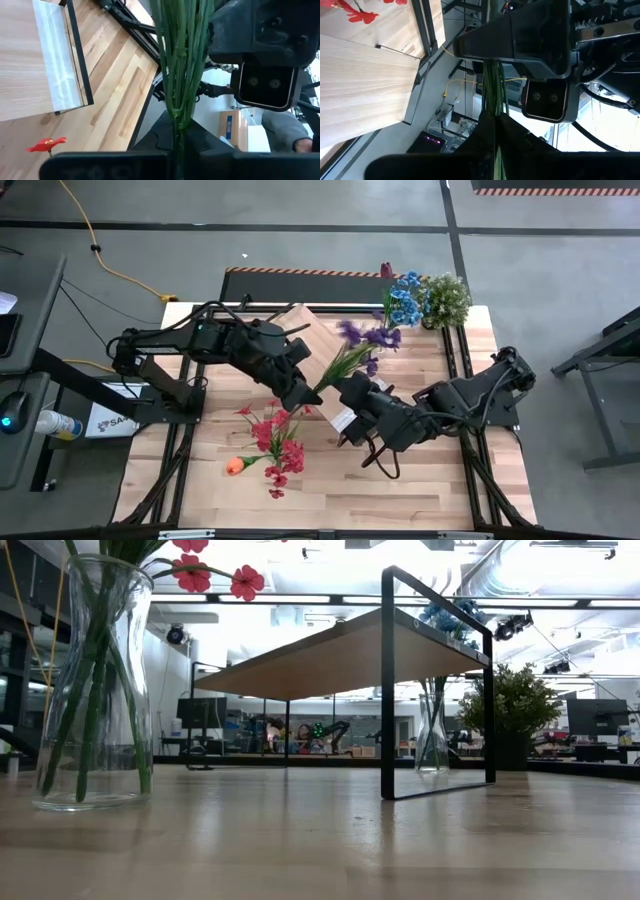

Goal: Pick and place flowers into a vace then onto a shelf
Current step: Put the violet flowers into the top transparent vase

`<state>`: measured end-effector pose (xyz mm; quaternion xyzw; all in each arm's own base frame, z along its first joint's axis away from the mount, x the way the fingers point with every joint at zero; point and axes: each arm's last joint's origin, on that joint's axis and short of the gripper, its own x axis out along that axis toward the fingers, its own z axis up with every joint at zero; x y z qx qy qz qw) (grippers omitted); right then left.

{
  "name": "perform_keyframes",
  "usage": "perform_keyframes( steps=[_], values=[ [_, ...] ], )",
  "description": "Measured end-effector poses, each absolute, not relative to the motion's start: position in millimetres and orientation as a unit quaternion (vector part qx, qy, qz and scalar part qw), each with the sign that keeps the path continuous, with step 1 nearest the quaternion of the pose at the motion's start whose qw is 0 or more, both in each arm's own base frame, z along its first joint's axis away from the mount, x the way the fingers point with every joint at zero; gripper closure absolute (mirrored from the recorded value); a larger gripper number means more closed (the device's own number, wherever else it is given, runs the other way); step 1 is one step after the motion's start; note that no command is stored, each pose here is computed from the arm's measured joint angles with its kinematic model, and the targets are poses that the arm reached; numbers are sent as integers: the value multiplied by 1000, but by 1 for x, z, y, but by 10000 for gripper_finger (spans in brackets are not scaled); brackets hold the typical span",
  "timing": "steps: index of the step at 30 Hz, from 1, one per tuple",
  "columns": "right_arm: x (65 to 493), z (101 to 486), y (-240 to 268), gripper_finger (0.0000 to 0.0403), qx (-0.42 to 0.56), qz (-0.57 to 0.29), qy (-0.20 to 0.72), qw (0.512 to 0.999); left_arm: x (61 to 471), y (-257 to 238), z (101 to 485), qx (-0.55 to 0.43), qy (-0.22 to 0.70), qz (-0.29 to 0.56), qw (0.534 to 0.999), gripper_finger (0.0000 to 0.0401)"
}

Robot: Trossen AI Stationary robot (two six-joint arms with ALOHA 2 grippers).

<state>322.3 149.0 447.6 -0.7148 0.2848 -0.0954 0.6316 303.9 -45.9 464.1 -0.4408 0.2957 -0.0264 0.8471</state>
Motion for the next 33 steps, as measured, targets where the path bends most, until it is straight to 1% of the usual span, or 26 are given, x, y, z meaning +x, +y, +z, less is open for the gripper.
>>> perform_keyframes(
  steps=[11,14,26,33],
  values=[
    [322,448,149,402,-712,-100,286,634,304,-45,464,-430,293,-22,854,361],
    [322,448,149,396,-705,-109,288,639,304,-45,464,-427,291,-21,856,361],
    [319,448,147,331,-705,-130,305,627,304,-44,463,-417,291,-13,861,361],
    [315,449,151,296,-693,-164,314,628,304,-44,463,-407,287,-8,867,361]
  ],
)
